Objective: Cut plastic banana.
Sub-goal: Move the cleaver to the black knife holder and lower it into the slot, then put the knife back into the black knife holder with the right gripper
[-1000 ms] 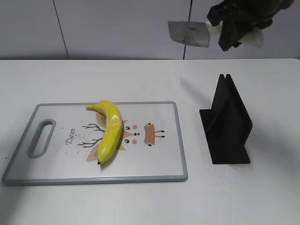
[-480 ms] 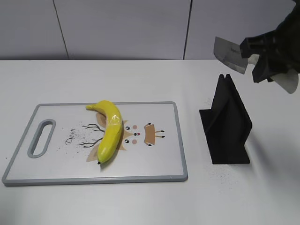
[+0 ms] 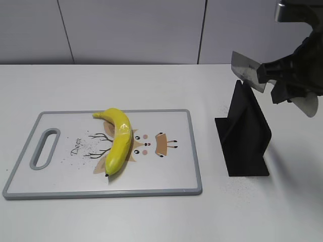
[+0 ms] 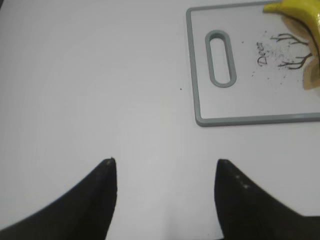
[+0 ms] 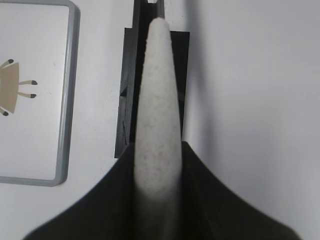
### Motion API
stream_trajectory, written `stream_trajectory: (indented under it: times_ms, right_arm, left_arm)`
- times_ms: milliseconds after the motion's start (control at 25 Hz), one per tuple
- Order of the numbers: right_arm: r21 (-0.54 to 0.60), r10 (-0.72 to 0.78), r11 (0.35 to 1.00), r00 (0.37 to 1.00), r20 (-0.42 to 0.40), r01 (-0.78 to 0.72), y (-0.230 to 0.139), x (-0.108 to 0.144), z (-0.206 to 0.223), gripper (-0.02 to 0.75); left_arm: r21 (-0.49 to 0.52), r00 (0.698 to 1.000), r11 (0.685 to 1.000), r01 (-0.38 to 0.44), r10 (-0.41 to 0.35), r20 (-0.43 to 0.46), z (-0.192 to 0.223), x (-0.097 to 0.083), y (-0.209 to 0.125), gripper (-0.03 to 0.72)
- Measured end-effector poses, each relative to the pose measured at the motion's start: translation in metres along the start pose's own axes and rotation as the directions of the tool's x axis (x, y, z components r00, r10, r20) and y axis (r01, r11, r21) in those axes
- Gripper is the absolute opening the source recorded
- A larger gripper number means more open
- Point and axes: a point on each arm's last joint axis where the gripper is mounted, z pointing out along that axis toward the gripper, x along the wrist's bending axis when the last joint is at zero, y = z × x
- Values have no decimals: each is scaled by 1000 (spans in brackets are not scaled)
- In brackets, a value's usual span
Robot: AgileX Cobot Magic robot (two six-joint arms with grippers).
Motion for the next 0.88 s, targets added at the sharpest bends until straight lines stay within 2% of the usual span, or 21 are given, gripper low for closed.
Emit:
stream_trajectory:
  times_ms: [120, 320, 640, 720, 880]
  right_arm:
    - [3, 2, 1000, 1000, -1, -2, -1, 0, 1, 166]
    - [39, 28, 999, 1000, -14, -27, -6, 1, 5, 166]
    - [136, 54, 989, 998, -22, -51, -12, 5, 21, 172]
    - [169, 51, 985, 998, -36, -44, -15, 6, 20, 252]
    - [245, 14, 969, 999, -46, -2, -22, 6, 19, 545]
  left_arm:
    - [-105, 1000, 994, -4, 3, -11, -9, -4, -18, 591]
    - [-270, 1000, 963, -13, 6, -27, -23, -8, -37, 591]
    - [-283, 1000, 959, -13, 5, -27, -24, -8, -37, 591]
    - [-283, 1000, 959, -13, 5, -27, -24, -8, -37, 591]
    - [-283, 1000, 959, -13, 5, -27, -24, -8, -37, 591]
